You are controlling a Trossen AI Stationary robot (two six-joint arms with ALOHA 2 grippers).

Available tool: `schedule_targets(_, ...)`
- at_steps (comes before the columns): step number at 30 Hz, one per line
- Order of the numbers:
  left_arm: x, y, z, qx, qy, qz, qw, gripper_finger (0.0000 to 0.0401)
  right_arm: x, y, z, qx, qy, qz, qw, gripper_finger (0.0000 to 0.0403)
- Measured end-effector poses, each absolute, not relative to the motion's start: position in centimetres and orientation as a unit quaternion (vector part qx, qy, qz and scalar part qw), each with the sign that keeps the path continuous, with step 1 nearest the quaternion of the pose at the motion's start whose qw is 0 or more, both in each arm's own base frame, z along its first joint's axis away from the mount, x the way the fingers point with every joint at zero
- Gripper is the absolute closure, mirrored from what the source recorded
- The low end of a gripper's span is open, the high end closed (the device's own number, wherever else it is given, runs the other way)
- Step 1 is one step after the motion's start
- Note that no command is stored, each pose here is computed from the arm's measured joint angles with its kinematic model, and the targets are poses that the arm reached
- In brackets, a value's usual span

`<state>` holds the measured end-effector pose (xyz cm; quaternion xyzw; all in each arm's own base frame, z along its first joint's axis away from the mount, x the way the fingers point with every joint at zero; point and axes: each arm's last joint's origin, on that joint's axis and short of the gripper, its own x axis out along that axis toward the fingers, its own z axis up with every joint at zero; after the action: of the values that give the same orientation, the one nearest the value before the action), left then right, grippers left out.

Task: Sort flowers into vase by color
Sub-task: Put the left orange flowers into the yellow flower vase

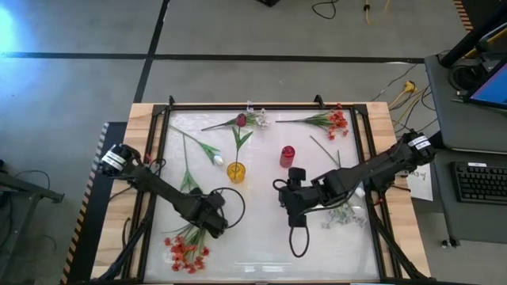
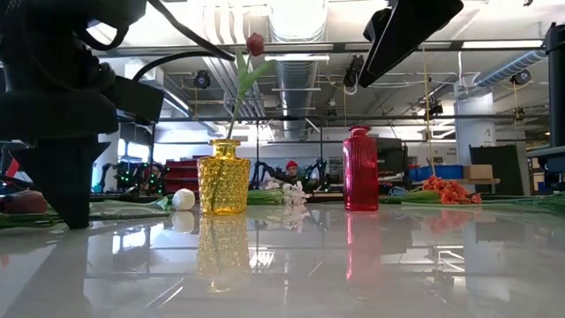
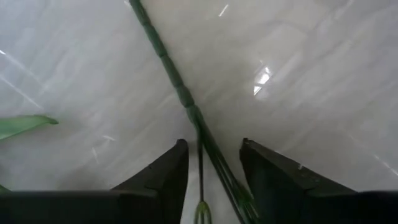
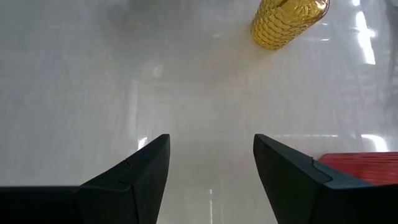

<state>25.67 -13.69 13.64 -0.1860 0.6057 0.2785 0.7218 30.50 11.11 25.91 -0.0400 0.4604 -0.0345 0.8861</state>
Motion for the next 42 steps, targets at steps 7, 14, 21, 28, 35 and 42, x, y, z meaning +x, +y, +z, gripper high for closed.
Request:
schedule_targets(7, 25.6, -13.7, 14.1, -0.197, 0.602, 0.273, 0.724, 0.0344, 30.4, 11.4, 25.9, -0.038, 0.460, -0.032, 0.887, 0.0179)
schedule_targets(14, 25.4, -13.5, 14.4, -0.199, 0.603, 0.272, 0.723, 0.0395, 30.3, 11.8, 25.9, -0.040, 0.458, -0.027, 0.888, 0.0179)
schedule_targets(21, 25.7, -14.3, 16.5, -0.198, 0.587, 0.232, 0.750, 0.0401, 29.9, 12.6, 26.0, -0.049, 0.456, -0.016, 0.888, 0.0179)
schedule_targets(28, 27.0, -14.9, 22.7, -0.206, 0.518, 0.110, 0.823, 0.0401, 30.1, 13.9, 26.5, -0.141, 0.405, -0.008, 0.903, 0.0179)
schedule_targets(35, 29.5, -14.9, 28.2, -0.164, 0.360, 0.032, 0.918, 0.0401, 31.2, 15.4, 28.5, -0.224, 0.277, -0.031, 0.934, 0.0179)
schedule_targets(42, 29.7, -16.0, 33.7, -0.007, 0.197, 0.040, 0.980, 0.0401, 31.2, 15.9, 28.8, -0.165, 0.250, -0.038, 0.953, 0.0179)
